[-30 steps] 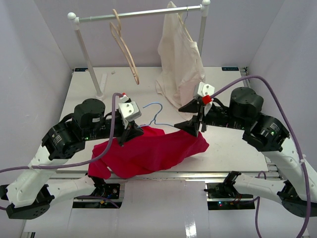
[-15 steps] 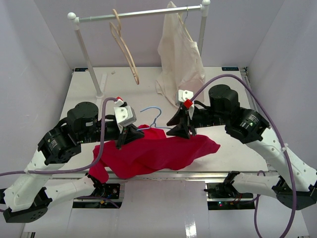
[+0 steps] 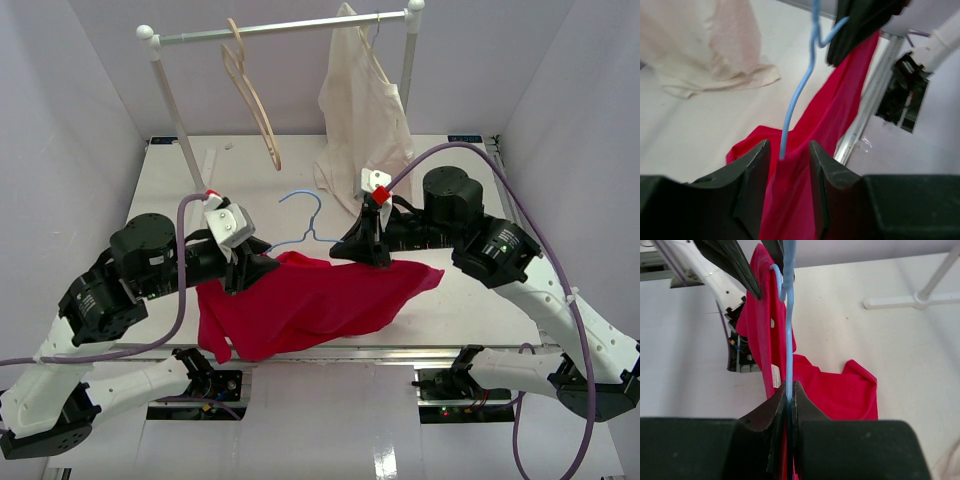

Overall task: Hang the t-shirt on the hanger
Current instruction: Place the T-shirt on the hanger, then place the hanger at the clothesline.

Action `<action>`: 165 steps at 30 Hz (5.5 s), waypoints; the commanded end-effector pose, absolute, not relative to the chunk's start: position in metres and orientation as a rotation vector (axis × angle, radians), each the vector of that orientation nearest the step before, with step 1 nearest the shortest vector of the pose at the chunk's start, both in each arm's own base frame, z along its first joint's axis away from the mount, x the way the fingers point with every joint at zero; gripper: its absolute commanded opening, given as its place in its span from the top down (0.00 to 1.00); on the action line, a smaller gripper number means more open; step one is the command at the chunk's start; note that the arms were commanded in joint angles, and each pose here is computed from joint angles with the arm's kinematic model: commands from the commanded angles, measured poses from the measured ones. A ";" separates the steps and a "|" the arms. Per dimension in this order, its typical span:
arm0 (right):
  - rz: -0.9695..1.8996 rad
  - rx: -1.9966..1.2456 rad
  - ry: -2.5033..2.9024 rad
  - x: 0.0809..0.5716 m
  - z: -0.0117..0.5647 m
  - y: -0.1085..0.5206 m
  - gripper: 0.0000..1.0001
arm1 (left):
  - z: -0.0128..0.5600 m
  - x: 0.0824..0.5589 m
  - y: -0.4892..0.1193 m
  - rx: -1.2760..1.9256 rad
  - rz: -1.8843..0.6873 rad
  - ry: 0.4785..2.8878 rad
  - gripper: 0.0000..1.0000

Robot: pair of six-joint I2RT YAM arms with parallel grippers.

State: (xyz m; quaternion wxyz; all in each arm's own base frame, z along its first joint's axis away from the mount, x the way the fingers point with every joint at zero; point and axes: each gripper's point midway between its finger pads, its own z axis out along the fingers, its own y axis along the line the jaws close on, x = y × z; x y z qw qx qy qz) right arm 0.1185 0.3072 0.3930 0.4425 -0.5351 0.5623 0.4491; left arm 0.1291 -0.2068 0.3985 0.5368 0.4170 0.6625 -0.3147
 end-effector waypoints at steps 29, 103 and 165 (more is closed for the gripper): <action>0.995 -1.046 1.213 0.105 0.506 0.246 0.92 | 0.363 0.183 -0.112 0.532 -0.249 1.681 0.89; 0.264 -0.612 1.760 0.300 0.409 0.253 0.92 | 0.330 0.172 -0.140 0.170 -0.695 1.623 0.02; 0.104 -0.265 1.420 0.472 0.473 0.292 0.31 | 0.319 0.155 -0.168 0.339 -0.816 1.614 0.02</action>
